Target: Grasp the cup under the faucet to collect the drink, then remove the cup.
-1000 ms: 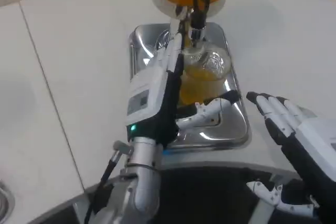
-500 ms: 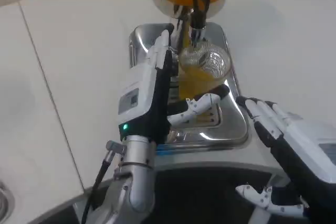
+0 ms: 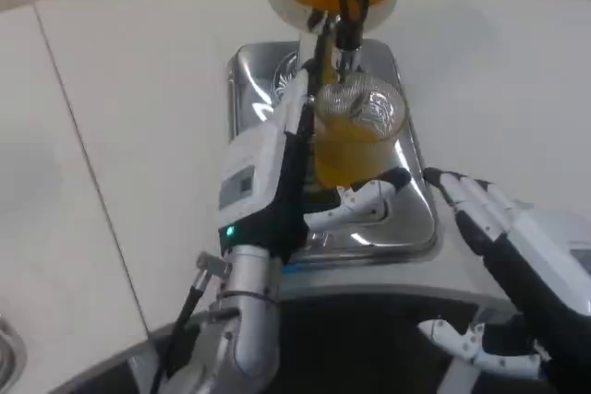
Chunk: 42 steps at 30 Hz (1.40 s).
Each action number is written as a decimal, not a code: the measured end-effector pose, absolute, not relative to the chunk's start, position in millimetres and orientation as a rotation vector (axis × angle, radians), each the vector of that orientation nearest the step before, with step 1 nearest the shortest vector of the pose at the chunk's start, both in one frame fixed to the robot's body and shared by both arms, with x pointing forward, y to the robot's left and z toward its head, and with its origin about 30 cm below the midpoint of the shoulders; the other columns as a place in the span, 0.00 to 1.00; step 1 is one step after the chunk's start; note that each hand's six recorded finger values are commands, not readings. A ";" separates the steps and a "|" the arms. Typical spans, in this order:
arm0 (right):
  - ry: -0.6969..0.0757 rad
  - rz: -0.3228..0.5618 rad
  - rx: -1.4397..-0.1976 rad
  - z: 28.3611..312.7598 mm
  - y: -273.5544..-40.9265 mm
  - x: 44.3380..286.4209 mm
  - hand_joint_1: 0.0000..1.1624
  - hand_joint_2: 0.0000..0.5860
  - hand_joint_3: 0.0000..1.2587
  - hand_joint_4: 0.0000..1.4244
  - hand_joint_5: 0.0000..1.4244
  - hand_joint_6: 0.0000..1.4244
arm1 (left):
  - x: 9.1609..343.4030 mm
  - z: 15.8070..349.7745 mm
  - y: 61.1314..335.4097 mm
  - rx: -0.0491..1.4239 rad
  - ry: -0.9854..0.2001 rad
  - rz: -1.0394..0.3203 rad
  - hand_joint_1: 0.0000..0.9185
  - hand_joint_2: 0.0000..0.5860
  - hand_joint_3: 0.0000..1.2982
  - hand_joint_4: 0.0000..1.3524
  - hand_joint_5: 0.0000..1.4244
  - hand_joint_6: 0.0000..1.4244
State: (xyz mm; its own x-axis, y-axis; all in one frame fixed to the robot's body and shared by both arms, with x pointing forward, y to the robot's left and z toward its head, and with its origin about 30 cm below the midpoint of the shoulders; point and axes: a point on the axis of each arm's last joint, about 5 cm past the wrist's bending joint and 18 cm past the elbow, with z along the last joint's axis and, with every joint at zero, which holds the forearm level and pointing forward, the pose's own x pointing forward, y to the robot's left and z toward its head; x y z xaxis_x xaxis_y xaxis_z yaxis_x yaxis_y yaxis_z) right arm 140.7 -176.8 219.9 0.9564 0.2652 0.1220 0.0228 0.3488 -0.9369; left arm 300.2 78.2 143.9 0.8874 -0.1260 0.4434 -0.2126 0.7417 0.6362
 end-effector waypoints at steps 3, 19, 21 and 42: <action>-0.271 0.159 -1.210 220.3 -176.7 141.0 0.48 0.64 0.00 0.00 0.00 0.04 | 302.6 144.9 74.7 0.741 -0.477 0.047 0.43 0.07 0.00 0.00 0.10 0.13; -0.218 0.133 -1.165 222.3 -177.5 144.5 0.47 0.63 0.00 0.00 0.00 0.05 | 306.8 147.7 56.4 0.747 -0.460 0.106 0.39 0.07 0.00 0.00 0.17 0.20; -0.202 0.122 -1.149 222.7 -178.3 145.3 0.47 0.64 0.00 0.00 0.00 0.05 | 307.9 148.4 52.6 0.754 -0.449 0.110 0.40 0.07 0.00 0.00 0.19 0.22; -0.142 0.110 -1.142 227.6 -185.0 172.9 0.46 0.66 0.00 0.00 0.00 0.06 | 311.6 139.9 33.8 0.739 -0.504 0.290 0.59 0.12 0.79 0.82 1.00 1.00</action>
